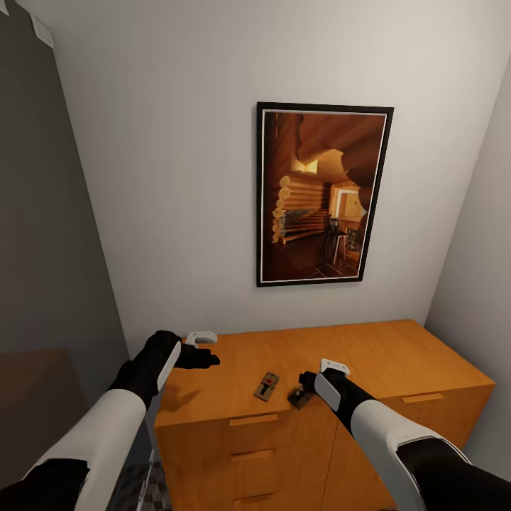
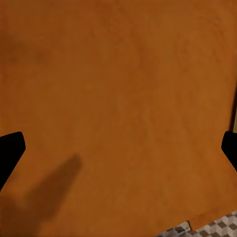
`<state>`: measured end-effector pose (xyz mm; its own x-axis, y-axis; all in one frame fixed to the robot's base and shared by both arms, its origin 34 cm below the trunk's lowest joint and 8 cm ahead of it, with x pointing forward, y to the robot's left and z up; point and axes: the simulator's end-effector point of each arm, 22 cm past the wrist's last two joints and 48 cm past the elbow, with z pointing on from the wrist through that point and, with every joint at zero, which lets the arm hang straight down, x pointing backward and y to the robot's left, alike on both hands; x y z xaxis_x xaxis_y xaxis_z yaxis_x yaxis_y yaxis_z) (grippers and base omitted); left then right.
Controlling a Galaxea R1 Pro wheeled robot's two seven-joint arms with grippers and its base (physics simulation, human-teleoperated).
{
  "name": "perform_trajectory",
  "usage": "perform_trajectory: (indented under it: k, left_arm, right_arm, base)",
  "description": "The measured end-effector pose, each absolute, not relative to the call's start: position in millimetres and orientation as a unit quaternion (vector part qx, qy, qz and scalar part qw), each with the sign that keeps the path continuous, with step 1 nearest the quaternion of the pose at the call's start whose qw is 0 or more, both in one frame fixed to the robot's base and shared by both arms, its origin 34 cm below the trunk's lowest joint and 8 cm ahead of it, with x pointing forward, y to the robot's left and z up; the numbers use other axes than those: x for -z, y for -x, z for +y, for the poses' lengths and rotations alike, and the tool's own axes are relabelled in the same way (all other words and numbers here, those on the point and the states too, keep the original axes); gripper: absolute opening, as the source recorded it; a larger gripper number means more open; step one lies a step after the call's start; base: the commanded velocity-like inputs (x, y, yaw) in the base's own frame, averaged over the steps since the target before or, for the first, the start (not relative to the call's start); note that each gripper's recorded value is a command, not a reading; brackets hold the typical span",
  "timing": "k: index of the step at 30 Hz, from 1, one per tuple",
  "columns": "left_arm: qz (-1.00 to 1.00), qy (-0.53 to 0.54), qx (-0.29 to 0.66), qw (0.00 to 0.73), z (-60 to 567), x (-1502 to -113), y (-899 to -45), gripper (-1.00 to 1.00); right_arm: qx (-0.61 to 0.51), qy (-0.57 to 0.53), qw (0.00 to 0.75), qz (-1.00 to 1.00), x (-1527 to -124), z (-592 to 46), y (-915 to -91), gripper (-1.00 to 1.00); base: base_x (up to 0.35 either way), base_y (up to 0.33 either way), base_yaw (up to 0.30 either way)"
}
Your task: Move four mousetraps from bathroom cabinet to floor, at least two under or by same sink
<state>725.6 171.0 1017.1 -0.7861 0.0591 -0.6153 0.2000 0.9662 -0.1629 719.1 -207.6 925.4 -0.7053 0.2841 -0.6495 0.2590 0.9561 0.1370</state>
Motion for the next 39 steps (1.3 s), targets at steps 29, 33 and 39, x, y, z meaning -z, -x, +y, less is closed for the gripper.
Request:
perform_trajectory:
  k: [29, 33, 39]
  left_arm:
    - [0.942, -0.053, 0.070, 0.325, 189, -1017, -730, 1.00]
    - [0.942, -0.051, 0.068, 0.326, 190, -1017, -730, 1.00]
    - [0.941, -0.050, 0.067, 0.327, 191, -1018, -731, 1.00]
  right_arm:
    - [-0.033, -0.140, 0.356, 0.924, -926, -199, -720, 1.00]
    - [-0.033, -0.139, 0.356, 0.924, -926, -199, -720, 1.00]
    - [-0.034, -0.139, 0.355, 0.924, -926, -199, -720, 1.00]
  base:
    - [0.000, 0.000, 0.000]
    - [0.000, 0.000, 0.000]
    - [0.000, 0.000, 0.000]
